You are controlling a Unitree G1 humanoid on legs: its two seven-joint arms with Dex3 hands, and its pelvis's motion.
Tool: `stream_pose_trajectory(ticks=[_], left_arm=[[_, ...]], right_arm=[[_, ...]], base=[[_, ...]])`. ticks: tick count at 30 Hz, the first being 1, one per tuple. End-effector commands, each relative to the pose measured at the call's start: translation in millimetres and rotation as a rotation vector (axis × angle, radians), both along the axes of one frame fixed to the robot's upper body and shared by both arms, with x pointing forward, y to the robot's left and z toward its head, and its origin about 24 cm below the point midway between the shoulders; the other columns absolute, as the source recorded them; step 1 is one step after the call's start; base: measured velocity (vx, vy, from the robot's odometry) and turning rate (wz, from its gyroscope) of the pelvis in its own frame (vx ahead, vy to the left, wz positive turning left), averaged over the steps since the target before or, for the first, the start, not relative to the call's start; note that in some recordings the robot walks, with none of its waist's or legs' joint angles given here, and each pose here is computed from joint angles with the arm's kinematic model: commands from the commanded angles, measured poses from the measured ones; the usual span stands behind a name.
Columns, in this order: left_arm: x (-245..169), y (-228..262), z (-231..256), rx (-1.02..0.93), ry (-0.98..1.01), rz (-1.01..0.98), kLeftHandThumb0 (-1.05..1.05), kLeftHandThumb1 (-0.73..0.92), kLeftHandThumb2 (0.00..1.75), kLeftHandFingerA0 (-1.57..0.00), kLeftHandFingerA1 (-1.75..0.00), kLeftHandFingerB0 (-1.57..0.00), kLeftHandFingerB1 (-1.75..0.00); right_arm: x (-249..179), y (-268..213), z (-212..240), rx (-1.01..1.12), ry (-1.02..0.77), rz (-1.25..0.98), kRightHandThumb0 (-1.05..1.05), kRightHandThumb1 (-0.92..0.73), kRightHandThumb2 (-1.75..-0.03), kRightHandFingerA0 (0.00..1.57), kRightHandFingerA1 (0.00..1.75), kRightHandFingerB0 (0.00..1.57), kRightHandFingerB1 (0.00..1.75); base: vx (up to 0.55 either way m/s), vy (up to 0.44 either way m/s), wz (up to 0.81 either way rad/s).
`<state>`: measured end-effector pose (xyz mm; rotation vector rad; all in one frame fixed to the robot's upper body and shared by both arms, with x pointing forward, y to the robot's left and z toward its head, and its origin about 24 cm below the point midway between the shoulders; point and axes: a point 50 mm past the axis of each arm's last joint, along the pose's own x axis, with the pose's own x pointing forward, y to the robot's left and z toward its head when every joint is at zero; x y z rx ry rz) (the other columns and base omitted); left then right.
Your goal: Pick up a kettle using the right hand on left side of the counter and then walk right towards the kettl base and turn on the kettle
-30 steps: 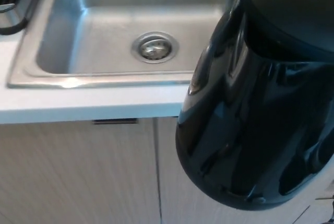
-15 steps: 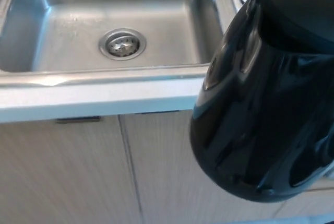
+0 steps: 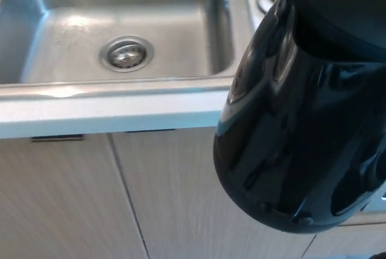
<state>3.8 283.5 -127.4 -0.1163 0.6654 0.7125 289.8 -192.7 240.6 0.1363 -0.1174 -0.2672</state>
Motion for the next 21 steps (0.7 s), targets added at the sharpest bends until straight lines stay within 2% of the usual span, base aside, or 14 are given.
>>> stream_pose_trajectory(ticks=[1, 7, 13, 21], left_arm=[[0.9, 5.0, 8.1, 0.060, -0.065, -0.010, -0.04, 0.51, 1.02, -1.00, -0.87, -1.00, -0.74], [-1.6, 4.8, 8.3, 0.065, -0.056, -0.019, -0.04, 0.54, 0.99, -1.01, -0.87, -0.95, -0.73], [-1.7, 4.7, 6.7, 0.051, -0.050, 0.001, -0.05, 0.53, 0.98, -1.01, -0.87, -0.97, -0.73], [-1.0, 4.4, 7.8, 0.062, -0.058, -0.008, -0.05, 0.55, 0.96, -1.01, -0.87, -0.97, -0.73]], right_arm=[[-3.2, -3.1, 9.8, -0.002, -0.089, -0.007, -0.17, -0.38, -1.45, 1.10, 1.75, 0.89, 1.60], [-3.8, -2.1, 6.3, -0.001, -0.085, -0.005, -0.16, -0.40, -1.43, 1.10, 1.75, 0.89, 1.59], [-3.6, -2.0, 6.0, -0.001, -0.085, -0.007, -0.14, -0.44, -1.44, 1.13, 1.75, 0.94, 1.52], [-1.6, -2.2, 7.6, 0.008, -0.086, -0.003, -0.17, -0.39, -1.43, 1.10, 1.75, 0.88, 1.59]], base=[[-0.03, -0.341, -0.10], [0.05, -0.172, -0.02], [0.04, 0.049, 0.05], [0.02, 0.022, 0.02]])
